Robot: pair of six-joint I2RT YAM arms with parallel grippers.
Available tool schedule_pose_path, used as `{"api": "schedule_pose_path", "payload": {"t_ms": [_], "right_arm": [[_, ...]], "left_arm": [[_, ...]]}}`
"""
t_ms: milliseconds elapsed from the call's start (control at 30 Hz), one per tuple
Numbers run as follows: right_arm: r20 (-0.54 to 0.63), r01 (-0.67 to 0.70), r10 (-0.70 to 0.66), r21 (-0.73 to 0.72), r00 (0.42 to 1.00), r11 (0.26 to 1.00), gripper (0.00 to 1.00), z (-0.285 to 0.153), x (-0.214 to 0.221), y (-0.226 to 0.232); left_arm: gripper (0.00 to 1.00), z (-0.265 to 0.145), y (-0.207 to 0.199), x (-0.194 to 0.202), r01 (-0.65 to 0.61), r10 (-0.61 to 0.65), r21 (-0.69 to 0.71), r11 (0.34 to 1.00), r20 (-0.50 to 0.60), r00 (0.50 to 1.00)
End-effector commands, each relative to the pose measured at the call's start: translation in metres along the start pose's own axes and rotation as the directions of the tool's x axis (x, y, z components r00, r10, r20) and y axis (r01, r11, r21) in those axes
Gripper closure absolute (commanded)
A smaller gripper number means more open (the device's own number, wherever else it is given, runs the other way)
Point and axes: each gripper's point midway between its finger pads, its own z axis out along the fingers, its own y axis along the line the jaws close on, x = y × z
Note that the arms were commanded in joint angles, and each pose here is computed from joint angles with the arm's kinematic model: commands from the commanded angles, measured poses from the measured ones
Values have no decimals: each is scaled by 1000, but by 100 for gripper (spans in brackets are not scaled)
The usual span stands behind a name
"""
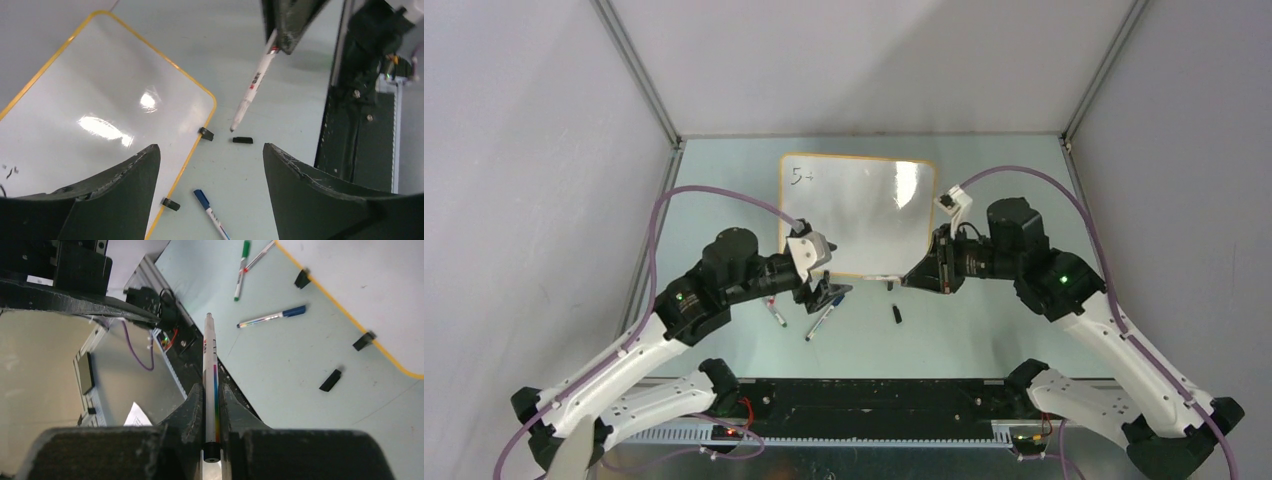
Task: Write a sentence on the whiteboard
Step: Pass from the right arm to the left
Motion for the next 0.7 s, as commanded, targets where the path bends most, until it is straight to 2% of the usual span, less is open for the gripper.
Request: {"api": "schedule_pose_path", "payload": {"t_ms": [0,200,433,567,667], "right_arm": [[-30,79,-81,-78,996,994,100,3,-1,23],[-66,113,-121,-108,991,988,100,19,7,33],[-74,145,-158,-152,985,978,100,27,10,51],[-68,155,-167,-151,984,976,100,30,8,54],[-68,161,-173,-156,983,975,100,32,7,57]], "left_arm": [[19,-5,-23,-2,-180,183,145,973,-6,983],[22,-5,-50,7,-187,179,276,943,57,982],[25,-4,-60,13,-163,149,318,934,69,986],[33,-2,-65,18,-131,120,346,929,53,991],[46,-1,-66,20,-112,103,349,930,46,994]]}}
